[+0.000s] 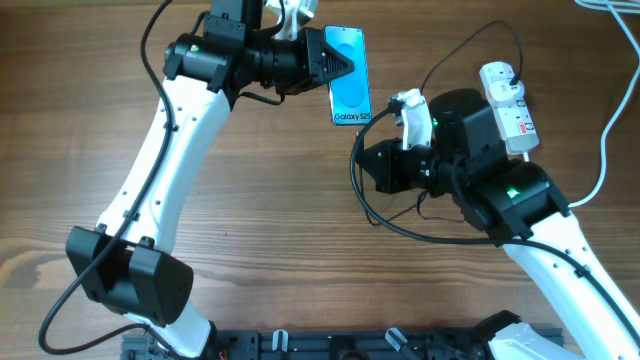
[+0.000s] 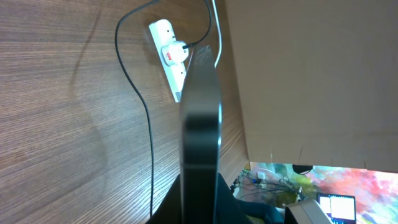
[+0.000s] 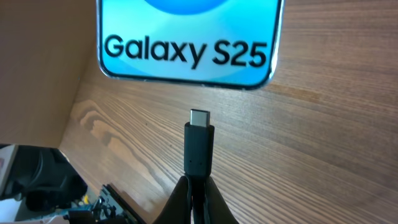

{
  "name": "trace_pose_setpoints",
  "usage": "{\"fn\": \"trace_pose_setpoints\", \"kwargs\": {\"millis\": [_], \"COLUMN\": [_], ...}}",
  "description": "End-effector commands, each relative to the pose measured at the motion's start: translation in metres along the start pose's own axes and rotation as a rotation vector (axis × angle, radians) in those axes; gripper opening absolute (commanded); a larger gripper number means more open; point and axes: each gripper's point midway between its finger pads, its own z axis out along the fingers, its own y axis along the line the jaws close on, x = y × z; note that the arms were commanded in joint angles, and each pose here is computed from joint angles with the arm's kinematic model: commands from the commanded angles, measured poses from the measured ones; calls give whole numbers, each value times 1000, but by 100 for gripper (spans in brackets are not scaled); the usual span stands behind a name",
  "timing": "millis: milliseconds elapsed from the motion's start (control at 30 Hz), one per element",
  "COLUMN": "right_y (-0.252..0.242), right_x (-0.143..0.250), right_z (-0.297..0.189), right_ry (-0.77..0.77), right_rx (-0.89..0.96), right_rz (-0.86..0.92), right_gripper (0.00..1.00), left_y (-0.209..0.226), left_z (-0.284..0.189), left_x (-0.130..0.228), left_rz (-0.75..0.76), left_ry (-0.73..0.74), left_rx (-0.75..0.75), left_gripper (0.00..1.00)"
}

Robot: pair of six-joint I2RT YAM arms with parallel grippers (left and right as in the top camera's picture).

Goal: Plug charger to phone and switch on socket
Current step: 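Align the USB-C plug under the phone's port held by the left gripper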

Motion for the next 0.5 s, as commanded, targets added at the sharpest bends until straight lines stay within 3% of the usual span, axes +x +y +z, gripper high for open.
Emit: {"fn": "trace_pose_setpoints", "kwargs": {"millis": [0, 467], "right_y": [7, 11], "right_x": [-9, -9], "right_z": [-8, -8], "right_ry": [-41, -40], "right_rx": [-10, -31], "right_rz": [-14, 5], "right_gripper": [4, 4], "left_y": [-7, -12], "left_z": [-2, 2], "left_x": [2, 6], "left_rz": [26, 33], "left_ry": [14, 27], "left_rx": [39, 46], "left_gripper": [4, 4]}}
